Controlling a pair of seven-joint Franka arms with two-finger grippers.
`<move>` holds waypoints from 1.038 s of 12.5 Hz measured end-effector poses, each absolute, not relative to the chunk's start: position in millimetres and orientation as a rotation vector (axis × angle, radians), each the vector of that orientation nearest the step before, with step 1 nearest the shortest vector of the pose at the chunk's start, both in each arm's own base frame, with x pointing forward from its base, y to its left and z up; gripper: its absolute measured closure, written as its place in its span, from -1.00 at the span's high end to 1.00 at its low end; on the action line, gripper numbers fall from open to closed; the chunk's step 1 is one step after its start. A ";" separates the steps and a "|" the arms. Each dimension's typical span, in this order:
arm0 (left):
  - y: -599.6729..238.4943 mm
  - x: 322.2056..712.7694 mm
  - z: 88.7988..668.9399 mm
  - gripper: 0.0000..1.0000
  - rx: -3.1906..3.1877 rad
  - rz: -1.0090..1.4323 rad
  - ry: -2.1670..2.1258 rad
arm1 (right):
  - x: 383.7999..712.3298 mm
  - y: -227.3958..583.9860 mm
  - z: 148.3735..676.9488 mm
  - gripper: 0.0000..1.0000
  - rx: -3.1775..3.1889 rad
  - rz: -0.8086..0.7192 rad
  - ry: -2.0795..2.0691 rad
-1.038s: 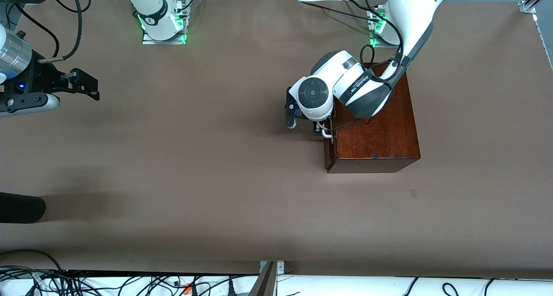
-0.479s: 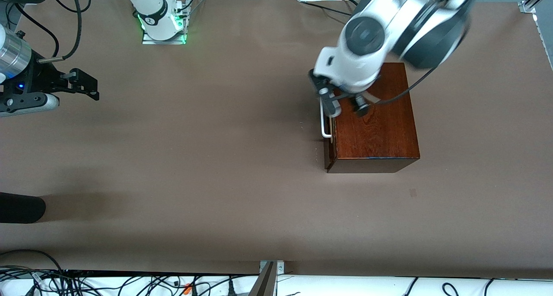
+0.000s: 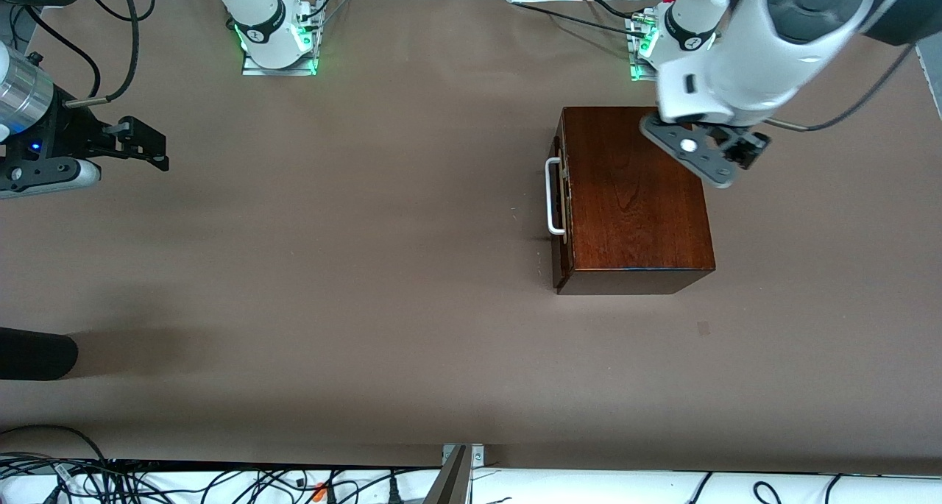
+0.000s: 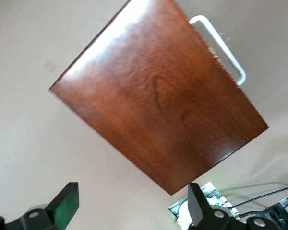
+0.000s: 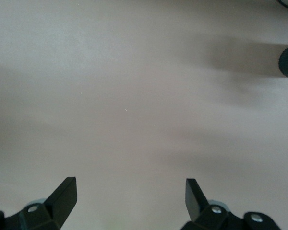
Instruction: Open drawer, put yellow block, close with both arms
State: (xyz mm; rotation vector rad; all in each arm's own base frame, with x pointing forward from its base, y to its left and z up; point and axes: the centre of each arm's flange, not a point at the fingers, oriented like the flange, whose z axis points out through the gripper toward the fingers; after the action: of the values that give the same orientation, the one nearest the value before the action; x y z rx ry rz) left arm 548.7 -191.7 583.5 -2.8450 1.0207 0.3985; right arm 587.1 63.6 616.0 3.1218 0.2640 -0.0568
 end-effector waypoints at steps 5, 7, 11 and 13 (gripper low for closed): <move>-58.1 580.5 602.2 1.00 -3.116 0.243 0.610 | 587.1 63.3 616.1 1.00 3.122 -0.056 0.263; -33.1 574.4 610.9 1.00 -3.148 0.094 0.360 | 587.1 63.2 616.1 1.00 3.122 -0.056 0.263; -44.0 542.1 613.6 1.00 -3.160 0.042 0.009 | 587.2 62.3 616.1 1.00 3.122 -0.057 0.259; -29.1 539.8 606.0 1.00 -3.162 0.040 -0.035 | 587.2 62.1 616.1 1.00 3.122 -0.057 0.258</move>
State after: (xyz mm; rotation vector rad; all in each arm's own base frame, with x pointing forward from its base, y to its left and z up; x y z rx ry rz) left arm 539.8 -29.1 606.0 -3.1619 -0.0350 0.0404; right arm 587.2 62.1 616.1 3.1223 0.2580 -0.0572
